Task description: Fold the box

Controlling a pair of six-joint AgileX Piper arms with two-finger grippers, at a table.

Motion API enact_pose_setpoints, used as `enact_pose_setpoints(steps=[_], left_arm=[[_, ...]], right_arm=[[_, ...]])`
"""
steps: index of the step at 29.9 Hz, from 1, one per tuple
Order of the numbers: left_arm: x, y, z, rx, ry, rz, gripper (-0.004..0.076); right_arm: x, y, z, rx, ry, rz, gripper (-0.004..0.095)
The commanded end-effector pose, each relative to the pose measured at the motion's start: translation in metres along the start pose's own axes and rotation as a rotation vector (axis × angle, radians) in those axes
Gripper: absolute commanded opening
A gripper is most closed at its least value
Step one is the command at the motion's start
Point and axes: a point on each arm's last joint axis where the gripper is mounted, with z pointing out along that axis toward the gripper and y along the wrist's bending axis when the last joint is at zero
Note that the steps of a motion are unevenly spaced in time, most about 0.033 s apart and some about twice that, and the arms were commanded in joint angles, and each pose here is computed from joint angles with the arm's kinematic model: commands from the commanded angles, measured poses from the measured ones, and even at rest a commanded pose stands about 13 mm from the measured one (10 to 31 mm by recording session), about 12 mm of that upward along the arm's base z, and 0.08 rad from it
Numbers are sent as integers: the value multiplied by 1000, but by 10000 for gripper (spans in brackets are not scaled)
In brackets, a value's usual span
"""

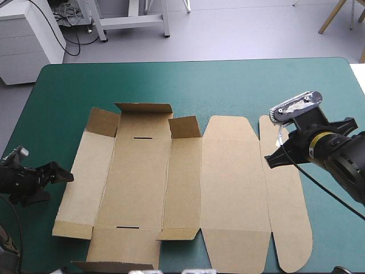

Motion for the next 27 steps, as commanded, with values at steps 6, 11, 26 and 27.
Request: enact_pose_setpoints(steps=[6,11,26,27], left_arm=[[18,-44,23,102,167,155,682],[23,-63,34,111,221,231,682],[25,-70,39,108,247,236,400],[25,-70,39,108,247,236,342]], right_arm=[[-7,-7,-11,26,-91,-1,-19],[-7,-7,-11,22,-91,0,-19],[-6,-4,-11,-12,-87,-9,-19],[-6,-4,-11,-12,-87,-9,-19]])
